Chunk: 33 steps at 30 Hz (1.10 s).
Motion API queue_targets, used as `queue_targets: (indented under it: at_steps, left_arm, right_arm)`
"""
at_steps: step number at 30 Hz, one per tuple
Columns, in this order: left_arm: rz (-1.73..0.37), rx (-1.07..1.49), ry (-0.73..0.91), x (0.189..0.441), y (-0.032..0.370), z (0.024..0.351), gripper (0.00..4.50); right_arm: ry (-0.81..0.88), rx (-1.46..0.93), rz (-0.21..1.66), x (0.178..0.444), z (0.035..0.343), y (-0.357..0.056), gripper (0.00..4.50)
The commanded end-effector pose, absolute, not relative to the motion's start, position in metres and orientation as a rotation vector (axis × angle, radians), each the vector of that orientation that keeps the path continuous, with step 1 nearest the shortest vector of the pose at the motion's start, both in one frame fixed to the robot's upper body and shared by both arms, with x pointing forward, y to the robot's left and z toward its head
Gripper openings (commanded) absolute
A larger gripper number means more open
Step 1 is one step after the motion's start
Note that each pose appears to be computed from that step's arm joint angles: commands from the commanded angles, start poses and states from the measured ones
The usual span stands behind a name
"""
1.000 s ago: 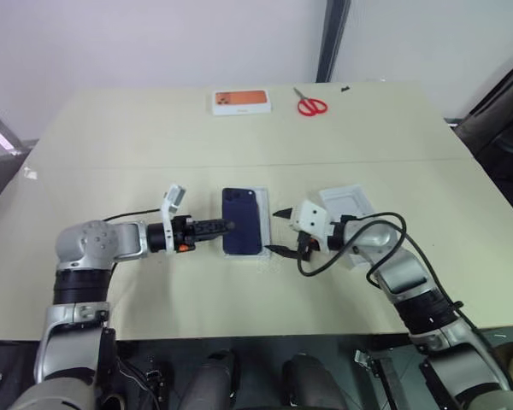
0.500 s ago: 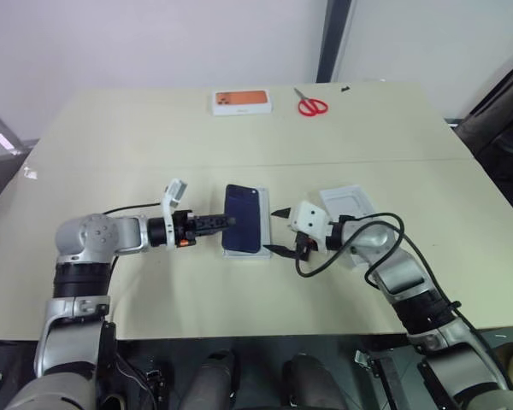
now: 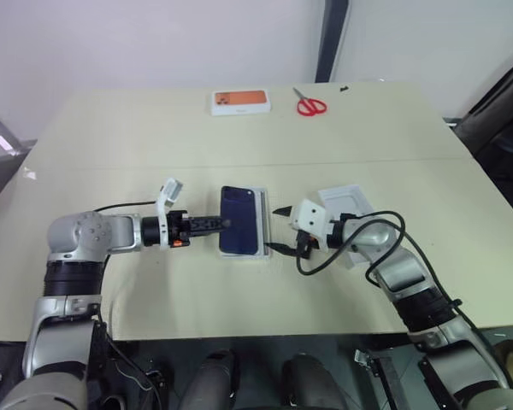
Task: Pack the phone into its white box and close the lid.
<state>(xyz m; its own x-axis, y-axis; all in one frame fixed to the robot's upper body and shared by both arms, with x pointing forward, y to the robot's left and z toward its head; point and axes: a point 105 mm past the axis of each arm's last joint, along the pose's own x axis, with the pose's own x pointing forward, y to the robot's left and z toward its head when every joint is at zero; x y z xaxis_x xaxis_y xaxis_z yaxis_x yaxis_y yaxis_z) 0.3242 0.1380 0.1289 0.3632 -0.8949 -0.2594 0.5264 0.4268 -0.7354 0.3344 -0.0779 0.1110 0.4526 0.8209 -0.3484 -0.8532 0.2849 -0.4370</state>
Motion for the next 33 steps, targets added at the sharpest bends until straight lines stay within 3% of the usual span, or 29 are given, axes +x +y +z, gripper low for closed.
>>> queue_targets:
  at_steps: [1, 13, 33]
  left_arm:
    - [-1.019, -0.587, 0.663, 0.325, 0.138, 0.146, 4.14]
    - [-1.032, -0.556, 0.689, 0.331, 0.12, 0.136, 4.14]
    - [-1.045, -0.428, 0.741, 0.321, 0.119, 0.151, 4.14]
  right_arm:
    - [0.019, -0.636, 1.113, 0.338, 0.121, -0.075, 3.98]
    - [0.011, -0.638, 1.114, 0.341, 0.12, -0.073, 3.98]
    - [0.002, -0.632, 1.106, 0.342, 0.12, -0.07, 3.98]
